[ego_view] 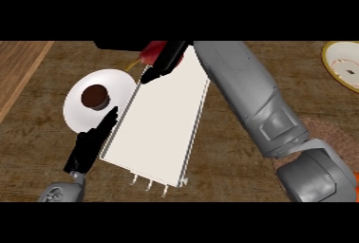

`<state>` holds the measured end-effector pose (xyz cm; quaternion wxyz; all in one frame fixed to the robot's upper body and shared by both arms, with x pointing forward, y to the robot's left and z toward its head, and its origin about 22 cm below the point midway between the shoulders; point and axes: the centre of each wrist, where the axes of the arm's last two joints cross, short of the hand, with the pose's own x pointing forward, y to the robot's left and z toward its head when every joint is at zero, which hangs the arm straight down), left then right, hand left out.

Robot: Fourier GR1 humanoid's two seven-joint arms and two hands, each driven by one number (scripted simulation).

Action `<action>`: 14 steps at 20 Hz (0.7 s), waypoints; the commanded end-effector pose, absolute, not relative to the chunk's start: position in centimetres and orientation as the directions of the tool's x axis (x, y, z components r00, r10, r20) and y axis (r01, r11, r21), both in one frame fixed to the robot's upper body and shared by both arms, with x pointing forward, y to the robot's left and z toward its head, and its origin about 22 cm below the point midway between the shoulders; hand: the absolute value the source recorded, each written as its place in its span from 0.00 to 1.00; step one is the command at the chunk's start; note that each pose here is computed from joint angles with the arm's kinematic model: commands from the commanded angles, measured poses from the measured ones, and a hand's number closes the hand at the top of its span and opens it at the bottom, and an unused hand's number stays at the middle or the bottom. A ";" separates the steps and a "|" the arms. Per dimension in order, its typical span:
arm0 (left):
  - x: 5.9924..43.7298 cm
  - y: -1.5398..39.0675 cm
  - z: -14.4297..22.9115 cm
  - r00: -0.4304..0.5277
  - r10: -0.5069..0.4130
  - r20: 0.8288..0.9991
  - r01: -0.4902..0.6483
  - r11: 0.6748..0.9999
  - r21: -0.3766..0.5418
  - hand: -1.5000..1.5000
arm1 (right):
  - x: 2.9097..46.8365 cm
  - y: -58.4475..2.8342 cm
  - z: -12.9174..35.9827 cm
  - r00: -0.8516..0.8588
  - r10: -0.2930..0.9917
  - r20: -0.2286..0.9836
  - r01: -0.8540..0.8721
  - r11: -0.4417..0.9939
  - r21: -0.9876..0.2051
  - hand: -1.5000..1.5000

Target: Pick the pear from the placemat and place it in the tiered shelf

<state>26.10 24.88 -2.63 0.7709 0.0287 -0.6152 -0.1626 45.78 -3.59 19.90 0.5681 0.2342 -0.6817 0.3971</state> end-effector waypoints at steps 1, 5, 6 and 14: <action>25.8 25.6 -3.3 0.201 -0.280 0.939 0.203 0.950 0.239 0.50 | 46.0 -3.8 19.7 -0.170 -0.004 0.985 -0.699 0.705 -0.118 0.00; 25.5 26.1 -2.7 0.198 -0.292 0.935 0.170 0.950 0.261 0.50 | 47.2 -7.1 23.4 -0.189 -0.081 0.979 -0.560 0.827 -0.040 0.00; 26.2 25.2 -2.8 0.187 -0.284 0.940 0.180 0.951 0.252 0.50 | 47.2 -7.3 22.5 -0.198 -0.080 0.977 -0.513 0.858 -0.034 0.00; 26.6 24.7 -2.0 0.167 -0.299 0.940 0.201 0.943 0.264 0.50 | 48.8 -21.7 24.3 -0.161 0.040 0.986 -0.309 0.947 -0.089 0.00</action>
